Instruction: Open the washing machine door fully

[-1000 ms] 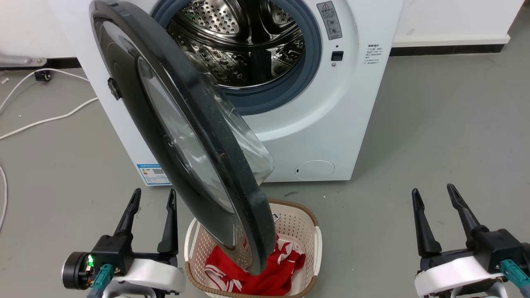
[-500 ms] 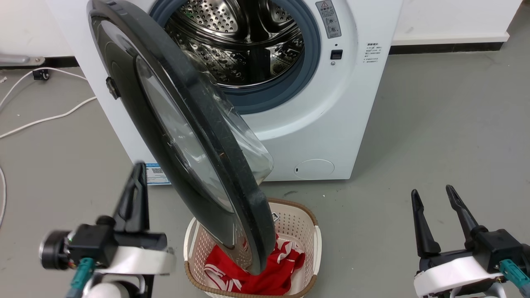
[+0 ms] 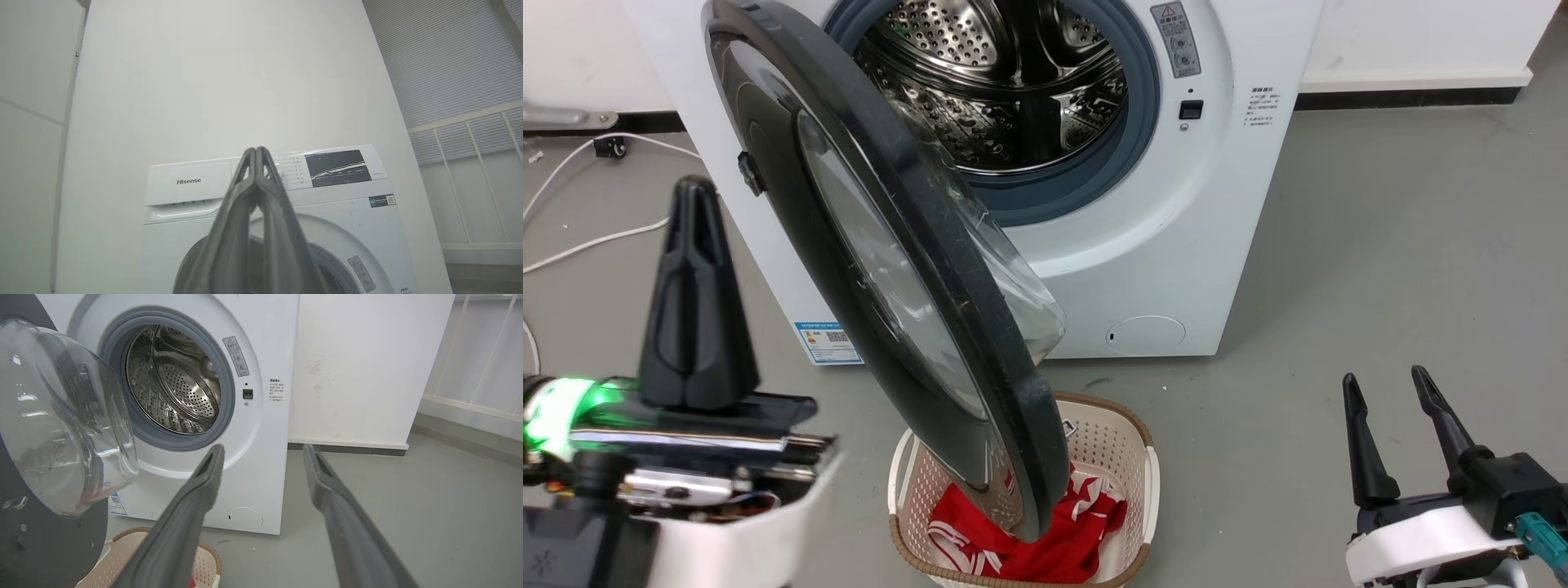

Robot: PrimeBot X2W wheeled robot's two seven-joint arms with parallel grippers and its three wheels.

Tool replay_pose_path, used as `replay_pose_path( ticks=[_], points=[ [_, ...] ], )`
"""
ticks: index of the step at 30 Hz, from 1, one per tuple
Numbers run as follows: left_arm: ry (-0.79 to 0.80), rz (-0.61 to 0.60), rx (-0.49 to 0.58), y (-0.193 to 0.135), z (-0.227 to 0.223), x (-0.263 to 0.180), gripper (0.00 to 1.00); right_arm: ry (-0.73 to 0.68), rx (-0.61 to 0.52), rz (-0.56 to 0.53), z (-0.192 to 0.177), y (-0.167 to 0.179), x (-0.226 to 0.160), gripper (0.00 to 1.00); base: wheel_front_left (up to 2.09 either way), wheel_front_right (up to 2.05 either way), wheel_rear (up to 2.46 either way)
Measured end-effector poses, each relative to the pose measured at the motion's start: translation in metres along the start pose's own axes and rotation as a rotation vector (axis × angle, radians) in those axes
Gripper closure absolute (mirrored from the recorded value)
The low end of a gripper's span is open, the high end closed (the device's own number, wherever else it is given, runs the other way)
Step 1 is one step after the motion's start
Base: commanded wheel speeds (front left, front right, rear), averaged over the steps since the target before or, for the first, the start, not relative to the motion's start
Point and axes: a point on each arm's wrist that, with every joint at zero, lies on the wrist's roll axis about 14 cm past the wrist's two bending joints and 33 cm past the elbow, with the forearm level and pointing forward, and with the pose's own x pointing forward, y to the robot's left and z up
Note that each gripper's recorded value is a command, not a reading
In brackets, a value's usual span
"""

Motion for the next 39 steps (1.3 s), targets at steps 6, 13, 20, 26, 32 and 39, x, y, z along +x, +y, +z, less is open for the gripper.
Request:
replay_pose_path(
  ticks=[6, 13, 20, 26, 32, 39],
  points=[
    [-0.010, -0.128, -0.190, -0.052, 0.006, 0.001, 1.00, 0.004, 0.009, -0.011, -0.001, -0.003, -0.001, 0.00, 0.00, 0.00, 0.00],
    [0.163, -0.304, -0.378, -0.115, -0.013, -0.021, 1.00, 0.009, 0.017, -0.015, -0.003, -0.004, -0.001, 0.00, 0.00, 0.00, 0.00],
    [0.474, -0.399, -0.467, -0.151, -0.064, -0.075, 1.00, 0.023, 0.027, -0.012, -0.007, -0.003, 0.000, 0.00, 0.00, 0.00, 0.00],
    [0.704, -0.431, -0.492, -0.167, -0.101, -0.126, 1.00, 0.037, 0.032, -0.005, -0.011, 0.000, 0.002, 0.00, 0.00, 0.00, 0.00],
    [0.787, -0.384, -0.488, -0.166, -0.127, -0.141, 1.00, 0.044, 0.040, -0.005, -0.014, 0.000, 0.004, 0.00, 0.00, 0.00, 0.00],
    [0.777, -0.369, -0.480, -0.169, -0.148, -0.127, 1.00, 0.050, 0.046, -0.009, -0.017, -0.001, 0.007, 0.00, 0.00, 0.00, 0.00]
  ],
)
